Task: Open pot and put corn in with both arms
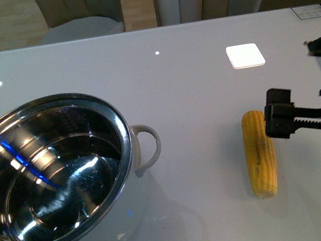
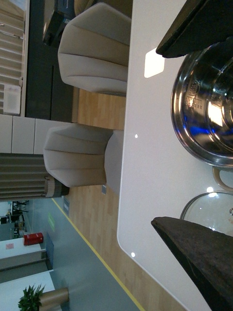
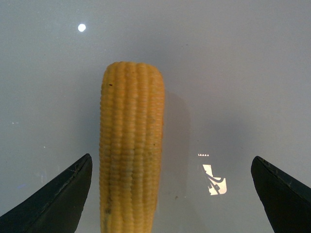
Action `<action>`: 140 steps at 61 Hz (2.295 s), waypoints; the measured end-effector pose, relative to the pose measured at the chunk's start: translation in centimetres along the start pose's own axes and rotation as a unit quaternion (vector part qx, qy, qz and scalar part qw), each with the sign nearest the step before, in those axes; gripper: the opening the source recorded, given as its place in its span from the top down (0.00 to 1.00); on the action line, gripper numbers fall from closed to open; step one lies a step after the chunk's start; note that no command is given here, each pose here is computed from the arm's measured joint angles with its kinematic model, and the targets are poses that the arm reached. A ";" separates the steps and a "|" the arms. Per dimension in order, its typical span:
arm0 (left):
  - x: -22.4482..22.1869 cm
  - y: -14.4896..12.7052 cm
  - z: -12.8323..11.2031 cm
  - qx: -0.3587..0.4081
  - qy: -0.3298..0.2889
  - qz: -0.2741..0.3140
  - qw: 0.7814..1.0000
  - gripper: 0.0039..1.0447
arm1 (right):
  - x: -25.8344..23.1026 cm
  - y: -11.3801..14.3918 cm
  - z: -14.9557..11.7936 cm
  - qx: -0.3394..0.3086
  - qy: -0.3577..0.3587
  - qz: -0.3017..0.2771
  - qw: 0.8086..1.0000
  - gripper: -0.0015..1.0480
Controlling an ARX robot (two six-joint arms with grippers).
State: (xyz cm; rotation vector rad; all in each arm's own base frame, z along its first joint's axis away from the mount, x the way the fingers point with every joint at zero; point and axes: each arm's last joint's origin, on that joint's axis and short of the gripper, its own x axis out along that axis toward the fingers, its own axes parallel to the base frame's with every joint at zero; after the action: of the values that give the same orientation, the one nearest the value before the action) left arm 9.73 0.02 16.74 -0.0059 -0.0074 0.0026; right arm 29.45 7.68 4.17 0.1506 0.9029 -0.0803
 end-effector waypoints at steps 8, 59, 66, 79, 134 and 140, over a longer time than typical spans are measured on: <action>0.0 0.0 0.0 0.000 0.000 0.000 1.000 0.07 | 1.5 1.0 0.4 -0.011 0.004 0.003 1.000 0.08; 0.0 0.0 0.0 0.000 0.000 0.000 1.000 0.07 | 3.4 1.8 -2.5 -0.030 0.087 0.002 0.996 0.73; 0.0 0.0 0.0 0.000 0.000 0.000 1.000 0.07 | 1.6 1.4 -1.8 -0.021 0.075 0.016 0.997 0.78; 0.0 0.0 0.0 0.000 0.000 0.000 1.000 0.07 | -4.1 2.2 2.4 0.002 -0.003 0.087 0.996 0.79; 0.0 0.0 0.0 0.000 0.000 0.000 1.000 0.07 | -9.8 19.6 5.9 0.024 0.007 0.303 0.953 0.84; 0.0 0.0 0.0 0.000 0.000 0.000 1.000 0.07 | -9.5 20.7 4.8 0.025 0.025 0.306 0.951 0.84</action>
State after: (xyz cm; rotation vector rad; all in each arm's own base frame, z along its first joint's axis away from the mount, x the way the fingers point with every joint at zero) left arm 9.73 0.02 16.74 -0.0059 -0.0074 0.0026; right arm 30.11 27.39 16.59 0.4750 0.8718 0.4813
